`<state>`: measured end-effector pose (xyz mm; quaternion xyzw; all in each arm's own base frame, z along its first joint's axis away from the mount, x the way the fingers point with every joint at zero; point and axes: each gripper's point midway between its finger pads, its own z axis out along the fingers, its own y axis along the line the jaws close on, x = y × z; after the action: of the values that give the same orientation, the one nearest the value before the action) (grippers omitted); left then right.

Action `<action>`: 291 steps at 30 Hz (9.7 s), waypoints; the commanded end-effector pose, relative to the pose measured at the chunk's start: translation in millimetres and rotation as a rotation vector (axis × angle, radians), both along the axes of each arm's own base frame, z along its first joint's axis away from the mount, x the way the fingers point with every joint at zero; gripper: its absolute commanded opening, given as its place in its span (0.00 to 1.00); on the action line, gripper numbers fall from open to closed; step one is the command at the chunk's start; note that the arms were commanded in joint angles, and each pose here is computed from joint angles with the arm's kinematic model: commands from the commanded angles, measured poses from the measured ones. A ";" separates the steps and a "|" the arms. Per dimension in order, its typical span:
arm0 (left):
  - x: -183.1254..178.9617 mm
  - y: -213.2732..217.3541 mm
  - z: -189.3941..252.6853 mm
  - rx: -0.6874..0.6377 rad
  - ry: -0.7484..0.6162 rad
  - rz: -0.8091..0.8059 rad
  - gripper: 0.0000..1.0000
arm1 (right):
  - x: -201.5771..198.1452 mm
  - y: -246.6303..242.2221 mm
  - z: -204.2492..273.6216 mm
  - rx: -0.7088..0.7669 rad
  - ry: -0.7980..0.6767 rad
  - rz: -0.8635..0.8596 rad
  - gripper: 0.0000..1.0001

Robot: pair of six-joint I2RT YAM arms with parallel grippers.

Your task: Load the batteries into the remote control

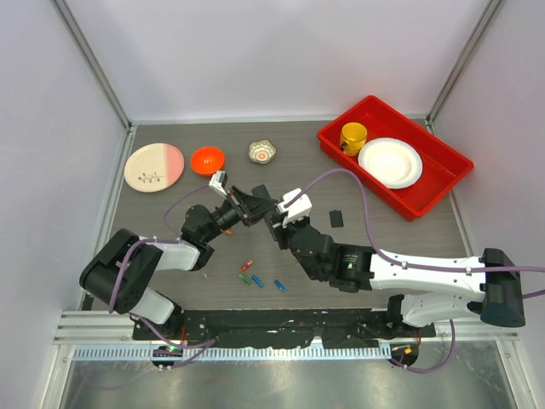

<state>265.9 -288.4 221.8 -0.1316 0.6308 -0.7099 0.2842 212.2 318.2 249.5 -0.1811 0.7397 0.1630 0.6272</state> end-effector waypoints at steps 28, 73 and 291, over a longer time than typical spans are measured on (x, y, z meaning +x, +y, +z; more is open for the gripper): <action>-33.9 48.6 31.1 0.187 -0.282 0.187 0.08 | 108.4 -71.8 -97.2 0.158 0.419 -0.318 0.48; -98.6 45.2 53.9 0.077 -0.418 -0.047 0.00 | 187.8 -11.3 -183.8 -0.198 0.562 -0.310 0.46; -77.5 71.1 -7.9 0.201 -0.239 0.163 0.00 | 98.9 -78.6 -155.0 -0.339 0.534 -0.131 0.54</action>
<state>190.4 -217.5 206.4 -0.0821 0.6580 -0.6234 0.4143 298.5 219.0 97.3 0.0742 0.9166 0.0343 0.3914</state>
